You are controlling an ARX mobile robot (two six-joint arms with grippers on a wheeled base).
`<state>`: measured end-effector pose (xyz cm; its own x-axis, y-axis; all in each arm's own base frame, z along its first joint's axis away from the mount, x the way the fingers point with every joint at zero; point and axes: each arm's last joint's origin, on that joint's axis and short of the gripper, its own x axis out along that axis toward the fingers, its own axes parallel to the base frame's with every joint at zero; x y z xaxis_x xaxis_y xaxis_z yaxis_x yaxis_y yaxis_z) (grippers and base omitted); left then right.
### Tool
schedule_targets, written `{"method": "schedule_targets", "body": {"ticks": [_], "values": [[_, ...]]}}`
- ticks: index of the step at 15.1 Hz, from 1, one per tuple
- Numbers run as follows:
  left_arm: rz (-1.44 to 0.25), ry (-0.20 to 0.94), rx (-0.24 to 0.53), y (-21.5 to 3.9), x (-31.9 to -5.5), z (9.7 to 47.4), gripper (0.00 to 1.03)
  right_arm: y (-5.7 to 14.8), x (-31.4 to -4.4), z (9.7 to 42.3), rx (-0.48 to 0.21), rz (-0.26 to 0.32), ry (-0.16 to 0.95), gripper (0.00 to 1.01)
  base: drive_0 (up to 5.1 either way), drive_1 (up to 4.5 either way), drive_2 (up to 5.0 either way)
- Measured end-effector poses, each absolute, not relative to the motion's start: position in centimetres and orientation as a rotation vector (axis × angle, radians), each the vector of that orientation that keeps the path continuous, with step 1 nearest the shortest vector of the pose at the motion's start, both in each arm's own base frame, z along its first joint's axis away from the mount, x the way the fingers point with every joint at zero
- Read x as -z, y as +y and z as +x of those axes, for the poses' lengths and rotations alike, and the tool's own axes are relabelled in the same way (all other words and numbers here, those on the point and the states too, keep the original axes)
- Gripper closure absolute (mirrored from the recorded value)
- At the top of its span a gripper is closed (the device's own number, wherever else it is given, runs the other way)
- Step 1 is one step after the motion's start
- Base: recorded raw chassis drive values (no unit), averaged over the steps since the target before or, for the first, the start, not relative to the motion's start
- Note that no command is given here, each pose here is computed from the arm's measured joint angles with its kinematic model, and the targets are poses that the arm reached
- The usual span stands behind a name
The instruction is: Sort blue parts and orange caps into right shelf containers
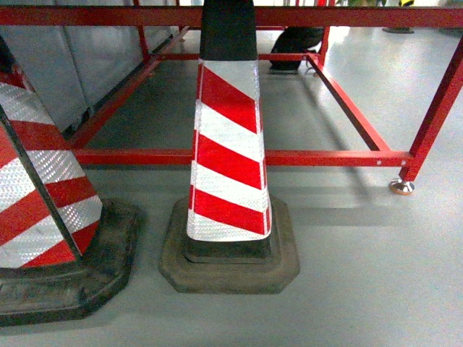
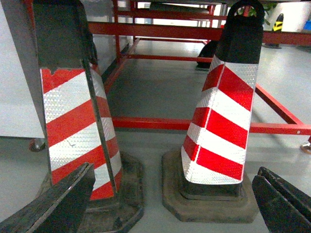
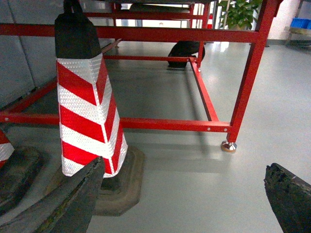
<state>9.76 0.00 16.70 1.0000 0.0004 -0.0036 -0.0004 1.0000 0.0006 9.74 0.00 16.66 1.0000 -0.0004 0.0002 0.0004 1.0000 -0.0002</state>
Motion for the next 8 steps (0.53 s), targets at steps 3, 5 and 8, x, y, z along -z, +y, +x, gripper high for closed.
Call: {"method": "schedule_targets", "body": {"ticks": [3,5,8], "values": [[0.001,0.004,0.000,0.00,-16.70,9.76,0.05,0.00,-16.66,9.74,0.000,0.000,0.000,0.03,0.0,0.00,0.0],[0.001,0.004,0.000,0.00,-16.70,9.76,0.05,0.00,-16.66,9.74,0.000,0.000,0.000,0.03,0.0,0.00,0.0],[0.001,0.004,0.000,0.00,-16.70,9.76,0.05,0.00,-16.66,9.74,0.000,0.000,0.000,0.03,0.0,0.00,0.0]]}}
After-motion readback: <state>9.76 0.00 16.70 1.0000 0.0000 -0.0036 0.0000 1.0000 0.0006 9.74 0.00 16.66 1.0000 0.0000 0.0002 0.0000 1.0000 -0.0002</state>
